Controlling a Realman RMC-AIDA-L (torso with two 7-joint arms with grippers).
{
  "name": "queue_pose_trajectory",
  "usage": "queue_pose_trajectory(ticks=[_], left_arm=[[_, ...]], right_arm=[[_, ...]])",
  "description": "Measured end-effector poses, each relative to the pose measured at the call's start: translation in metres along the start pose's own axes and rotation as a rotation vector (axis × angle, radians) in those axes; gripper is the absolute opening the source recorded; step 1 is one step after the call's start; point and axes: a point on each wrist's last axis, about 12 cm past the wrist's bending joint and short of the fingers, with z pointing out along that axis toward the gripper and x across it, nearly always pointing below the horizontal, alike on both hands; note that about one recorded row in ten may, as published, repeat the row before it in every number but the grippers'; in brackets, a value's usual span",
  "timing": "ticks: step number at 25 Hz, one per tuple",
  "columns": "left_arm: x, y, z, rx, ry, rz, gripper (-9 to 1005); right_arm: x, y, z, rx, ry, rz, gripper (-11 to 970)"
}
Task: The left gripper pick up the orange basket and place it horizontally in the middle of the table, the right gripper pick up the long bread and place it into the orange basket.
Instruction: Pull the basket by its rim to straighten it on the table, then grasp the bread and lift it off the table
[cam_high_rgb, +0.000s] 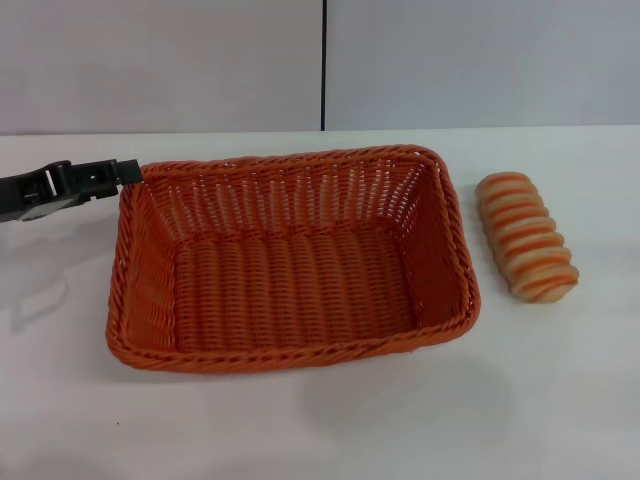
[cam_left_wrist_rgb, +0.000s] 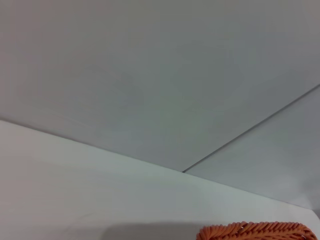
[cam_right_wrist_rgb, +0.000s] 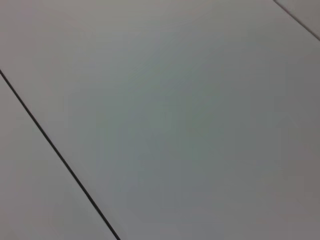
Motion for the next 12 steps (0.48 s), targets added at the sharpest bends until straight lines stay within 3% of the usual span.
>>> queue_pose_trajectory(ticks=[6, 9, 10, 12], left_arm=[[-0.005, 0.001, -0.006, 0.015, -0.046, 0.047, 521], [-0.010, -0.001, -0.015, 0.095, -0.144, 0.109, 576], [-0.013, -0.005, -0.023, 0.186, -0.242, 0.174, 593], [-0.015, -0.007, -0.027, 0.230, -0.302, 0.213, 626]], right_arm=[[-0.003, 0.002, 0.004, -0.061, 0.042, -0.006, 832], [-0.017, 0.007, 0.018, -0.204, 0.140, 0.038, 831], [-0.034, 0.013, 0.033, -0.323, 0.240, 0.079, 831], [-0.043, 0.016, 0.040, -0.378, 0.301, 0.093, 831]])
